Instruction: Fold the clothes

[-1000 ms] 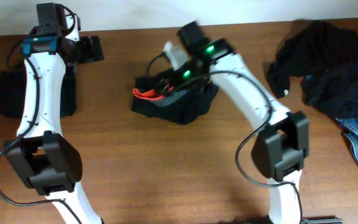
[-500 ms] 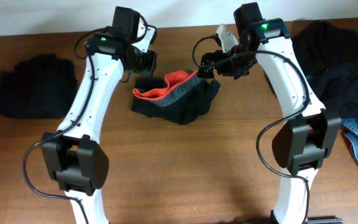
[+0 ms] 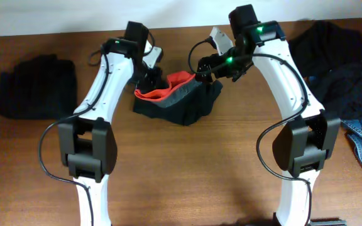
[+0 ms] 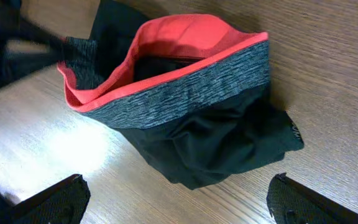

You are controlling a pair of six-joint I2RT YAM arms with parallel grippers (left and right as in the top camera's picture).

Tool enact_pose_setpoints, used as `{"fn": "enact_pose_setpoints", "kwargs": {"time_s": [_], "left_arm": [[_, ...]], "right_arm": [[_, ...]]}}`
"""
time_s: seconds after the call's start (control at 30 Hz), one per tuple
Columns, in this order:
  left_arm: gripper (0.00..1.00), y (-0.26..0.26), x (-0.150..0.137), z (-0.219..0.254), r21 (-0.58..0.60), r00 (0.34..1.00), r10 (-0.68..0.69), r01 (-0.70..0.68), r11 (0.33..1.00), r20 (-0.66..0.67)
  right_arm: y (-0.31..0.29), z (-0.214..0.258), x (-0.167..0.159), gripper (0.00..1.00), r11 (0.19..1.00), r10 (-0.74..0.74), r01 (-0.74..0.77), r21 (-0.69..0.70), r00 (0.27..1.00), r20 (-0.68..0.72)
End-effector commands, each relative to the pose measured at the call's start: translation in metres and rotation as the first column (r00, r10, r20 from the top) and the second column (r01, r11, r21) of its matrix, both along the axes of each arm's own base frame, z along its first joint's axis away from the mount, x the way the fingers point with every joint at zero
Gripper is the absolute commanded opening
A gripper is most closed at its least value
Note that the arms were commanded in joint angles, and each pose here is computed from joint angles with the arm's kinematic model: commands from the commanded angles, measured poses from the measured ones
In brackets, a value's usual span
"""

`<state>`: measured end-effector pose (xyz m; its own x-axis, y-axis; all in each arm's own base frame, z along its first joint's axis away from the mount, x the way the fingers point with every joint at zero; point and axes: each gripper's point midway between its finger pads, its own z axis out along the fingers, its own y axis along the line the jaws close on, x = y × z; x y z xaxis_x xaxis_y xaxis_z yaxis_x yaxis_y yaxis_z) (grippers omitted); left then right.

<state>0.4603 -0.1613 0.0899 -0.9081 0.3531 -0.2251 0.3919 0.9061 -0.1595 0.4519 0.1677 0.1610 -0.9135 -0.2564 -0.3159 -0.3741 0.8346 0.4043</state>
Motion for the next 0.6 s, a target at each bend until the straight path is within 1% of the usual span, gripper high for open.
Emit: {"fn": "enact_pose_setpoints", "kwargs": {"time_s": [0.0, 0.03, 0.13, 0.2, 0.37, 0.47, 0.57], "left_arm": [[0.00, -0.010, -0.030, -0.005, -0.010, 0.988, -0.116, 0.115, 0.993, -0.104], [0.01, -0.007, -0.042, -0.006, -0.001, 0.981, -0.123, 0.125, 0.992, -0.152], [0.00, 0.000, -0.064, -0.008, 0.014, 0.962, -0.117, 0.125, 0.992, -0.246], [0.01, 0.002, -0.072, -0.010, 0.020, 0.953, -0.114, 0.124, 0.992, -0.280], [0.01, -0.004, -0.090, -0.030, -0.039, 0.929, -0.117, 0.110, 0.993, -0.351], [0.00, -0.003, -0.091, -0.046, -0.040, 0.930, -0.098, 0.089, 0.995, -0.356], [0.00, -0.005, -0.081, -0.049, -0.050, 0.945, -0.097, 0.086, 0.995, -0.312]], "right_arm": [[-0.011, 0.000, 0.003, 0.97, 1.000, -0.011, 0.011, -0.011, 1.000, 0.008], [-0.014, 0.000, 0.004, 0.97, 1.000, -0.017, 0.018, -0.011, 1.000, 0.010], [-0.020, 0.000, 0.006, 0.97, 0.999, -0.032, 0.032, -0.010, 0.999, 0.010], [-0.025, 0.000, 0.006, 0.97, 0.999, -0.043, 0.043, -0.010, 0.999, 0.004], [-0.028, -0.002, -0.002, 0.97, 0.999, -0.045, 0.045, -0.015, 0.998, -0.035], [-0.028, -0.002, -0.001, 0.97, 0.999, -0.046, 0.045, -0.014, 0.998, -0.033], [-0.024, -0.002, 0.000, 0.97, 0.999, -0.037, 0.037, -0.012, 0.999, -0.024]]}}
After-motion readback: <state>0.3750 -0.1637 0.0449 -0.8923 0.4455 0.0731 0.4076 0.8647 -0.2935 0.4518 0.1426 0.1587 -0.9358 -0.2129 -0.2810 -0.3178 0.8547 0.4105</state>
